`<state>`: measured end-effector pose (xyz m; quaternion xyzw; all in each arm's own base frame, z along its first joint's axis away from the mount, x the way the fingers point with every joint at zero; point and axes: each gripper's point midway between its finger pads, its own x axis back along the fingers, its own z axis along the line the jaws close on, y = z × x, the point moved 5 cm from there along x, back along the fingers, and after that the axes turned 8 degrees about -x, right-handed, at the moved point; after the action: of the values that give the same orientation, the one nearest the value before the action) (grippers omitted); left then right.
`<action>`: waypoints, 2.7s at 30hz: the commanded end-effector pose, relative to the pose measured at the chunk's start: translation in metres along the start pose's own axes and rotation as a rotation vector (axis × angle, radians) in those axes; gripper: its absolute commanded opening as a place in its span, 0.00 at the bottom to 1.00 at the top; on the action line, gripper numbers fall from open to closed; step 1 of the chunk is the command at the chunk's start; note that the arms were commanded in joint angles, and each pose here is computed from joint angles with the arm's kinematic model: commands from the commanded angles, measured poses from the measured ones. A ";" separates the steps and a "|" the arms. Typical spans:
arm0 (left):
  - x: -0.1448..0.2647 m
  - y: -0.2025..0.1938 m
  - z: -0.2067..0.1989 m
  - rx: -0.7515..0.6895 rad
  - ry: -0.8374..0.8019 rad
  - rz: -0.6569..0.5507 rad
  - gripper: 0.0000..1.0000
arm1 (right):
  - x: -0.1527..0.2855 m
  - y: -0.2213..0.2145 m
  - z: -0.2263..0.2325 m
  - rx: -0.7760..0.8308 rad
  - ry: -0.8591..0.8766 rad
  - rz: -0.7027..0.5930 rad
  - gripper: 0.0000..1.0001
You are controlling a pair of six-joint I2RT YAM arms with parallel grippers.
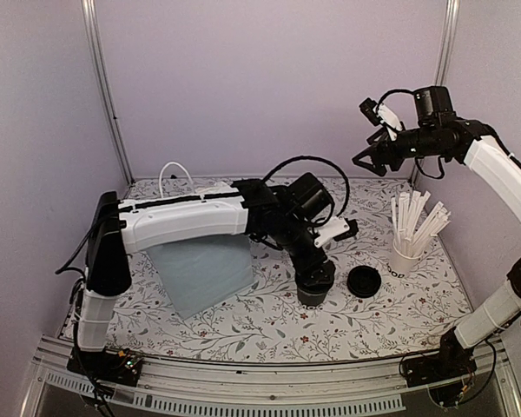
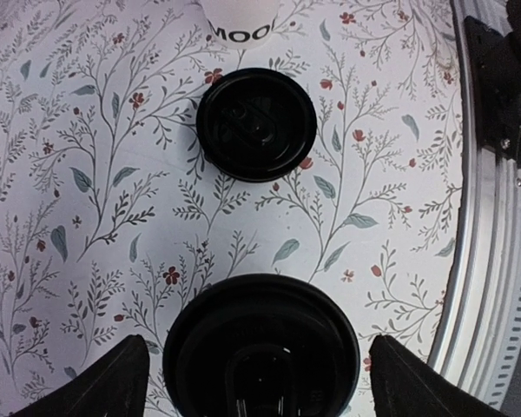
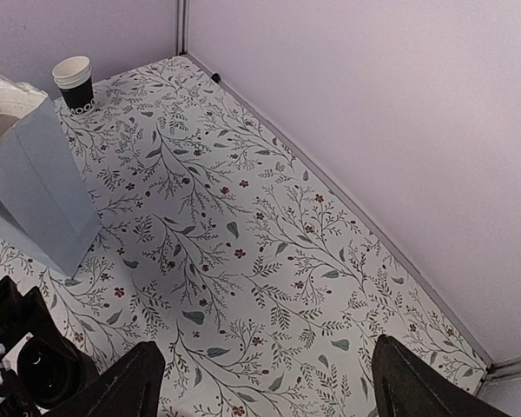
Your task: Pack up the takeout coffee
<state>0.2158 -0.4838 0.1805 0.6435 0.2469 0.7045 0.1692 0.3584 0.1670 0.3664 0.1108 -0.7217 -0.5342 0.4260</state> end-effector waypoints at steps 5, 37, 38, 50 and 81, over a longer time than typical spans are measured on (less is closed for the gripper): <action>0.141 0.069 0.013 -0.076 0.197 -0.273 0.91 | 0.007 -0.016 0.024 0.030 0.161 0.067 0.85; 0.350 -0.043 0.115 0.436 0.734 -0.521 0.97 | -0.059 -0.124 0.184 0.585 0.679 0.491 0.93; 0.349 -0.044 0.116 0.437 0.732 -0.519 0.97 | -0.061 -0.127 0.186 0.591 0.679 0.501 0.93; 0.349 -0.053 0.126 0.450 0.738 -0.505 0.97 | -0.080 -0.142 0.196 0.628 0.669 0.570 0.97; 0.337 -0.074 0.132 0.489 0.729 -0.471 0.97 | -0.095 -0.171 0.206 0.669 0.640 0.670 0.85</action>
<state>0.3009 -0.2265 0.4182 0.3112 0.5715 0.7563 0.0680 0.2185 0.2970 0.1717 0.1768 -0.6789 -0.0682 0.7094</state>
